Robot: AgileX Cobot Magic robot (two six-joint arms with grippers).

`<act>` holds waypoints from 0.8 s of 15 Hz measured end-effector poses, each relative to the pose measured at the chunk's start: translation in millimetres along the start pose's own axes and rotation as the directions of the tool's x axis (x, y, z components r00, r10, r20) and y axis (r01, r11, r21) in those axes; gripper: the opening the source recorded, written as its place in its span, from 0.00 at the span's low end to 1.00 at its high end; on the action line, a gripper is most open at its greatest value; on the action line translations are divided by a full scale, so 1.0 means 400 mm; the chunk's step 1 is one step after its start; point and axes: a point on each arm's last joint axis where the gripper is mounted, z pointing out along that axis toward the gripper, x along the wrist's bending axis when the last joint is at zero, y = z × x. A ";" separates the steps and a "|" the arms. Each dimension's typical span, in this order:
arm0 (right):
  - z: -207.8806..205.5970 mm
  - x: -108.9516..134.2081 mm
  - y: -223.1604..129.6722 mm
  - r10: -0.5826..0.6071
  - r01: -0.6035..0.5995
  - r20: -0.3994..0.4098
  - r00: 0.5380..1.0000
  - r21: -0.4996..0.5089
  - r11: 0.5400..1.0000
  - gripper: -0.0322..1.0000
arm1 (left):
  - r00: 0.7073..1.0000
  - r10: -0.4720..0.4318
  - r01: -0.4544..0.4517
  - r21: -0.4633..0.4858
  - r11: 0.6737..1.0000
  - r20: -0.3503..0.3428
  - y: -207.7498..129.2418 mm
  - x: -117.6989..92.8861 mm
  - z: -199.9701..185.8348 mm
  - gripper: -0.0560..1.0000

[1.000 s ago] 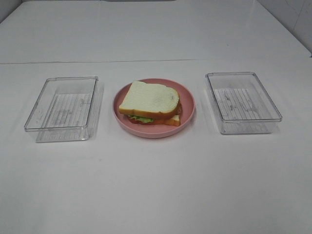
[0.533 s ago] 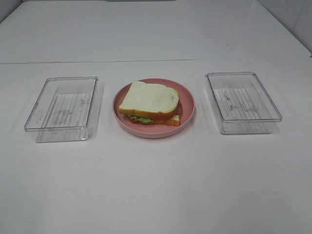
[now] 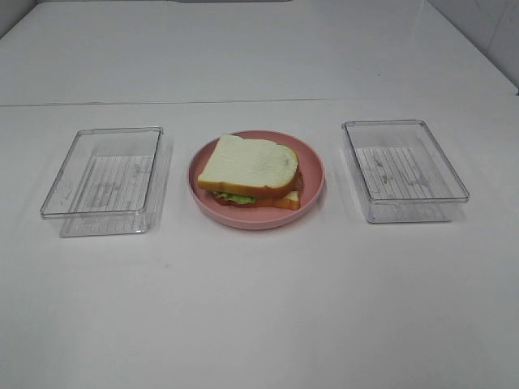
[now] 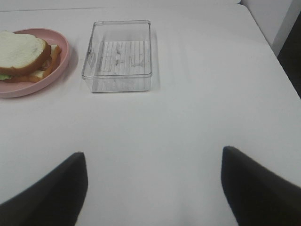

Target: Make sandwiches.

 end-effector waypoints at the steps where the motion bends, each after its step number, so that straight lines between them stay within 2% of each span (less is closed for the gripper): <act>1: 0.000 0.000 0.000 0.000 0.000 0.000 1.000 0.000 1.000 0.75 | 1.000 0.000 0.000 0.000 1.000 0.000 0.000 0.000 0.000 0.87; 12: 0.000 0.000 0.000 0.000 0.000 0.000 1.000 -0.001 1.000 0.75 | 1.000 0.000 0.000 0.000 1.000 0.000 0.000 0.000 0.000 0.87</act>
